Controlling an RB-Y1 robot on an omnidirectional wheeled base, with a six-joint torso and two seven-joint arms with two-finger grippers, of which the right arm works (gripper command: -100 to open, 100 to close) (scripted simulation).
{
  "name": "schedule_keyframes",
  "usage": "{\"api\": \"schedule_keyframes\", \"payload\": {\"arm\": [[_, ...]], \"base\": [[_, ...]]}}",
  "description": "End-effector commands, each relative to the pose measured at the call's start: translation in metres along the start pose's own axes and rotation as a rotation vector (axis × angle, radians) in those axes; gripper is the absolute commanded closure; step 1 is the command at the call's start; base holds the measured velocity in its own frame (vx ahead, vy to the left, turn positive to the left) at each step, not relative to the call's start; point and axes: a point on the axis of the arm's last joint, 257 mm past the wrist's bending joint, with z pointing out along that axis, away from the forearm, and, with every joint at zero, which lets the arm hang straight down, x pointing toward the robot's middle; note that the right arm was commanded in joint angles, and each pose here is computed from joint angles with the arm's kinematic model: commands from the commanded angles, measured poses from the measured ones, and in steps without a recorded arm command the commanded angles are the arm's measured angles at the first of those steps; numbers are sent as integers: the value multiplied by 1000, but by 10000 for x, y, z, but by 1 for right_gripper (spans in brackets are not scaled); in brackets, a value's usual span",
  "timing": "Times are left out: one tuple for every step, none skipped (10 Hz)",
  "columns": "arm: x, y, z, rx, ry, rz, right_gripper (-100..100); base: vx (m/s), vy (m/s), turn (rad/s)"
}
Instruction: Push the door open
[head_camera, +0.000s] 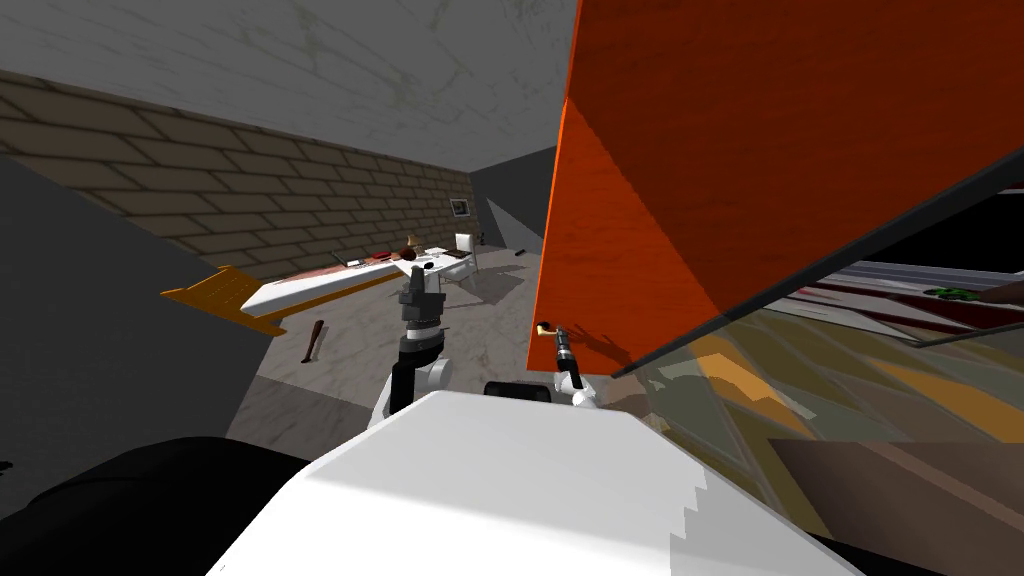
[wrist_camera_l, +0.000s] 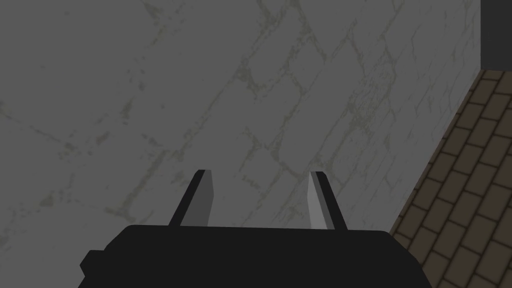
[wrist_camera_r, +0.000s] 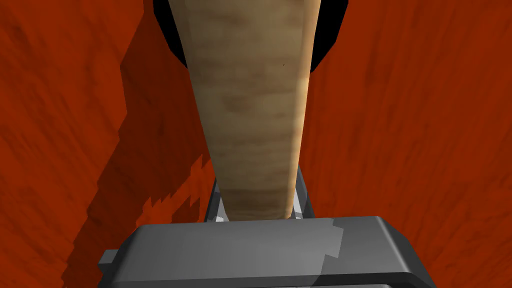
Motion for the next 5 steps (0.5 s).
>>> {"api": "schedule_keyframes", "payload": {"arm": [[204, 12, 44, -5, 23, 16, 100], [204, -10, 34, 0, 23, 16, 100], [31, -19, 31, 2, -2, 4, 100], [-195, -13, 39, 0, -31, -15, 100], [-230, -11, 41, -1, -37, -17, 100]], "base": [[36, 44, -14], [21, 17, 3], [5, -11, -34], [138, 59, -54], [149, 86, -52]]}}
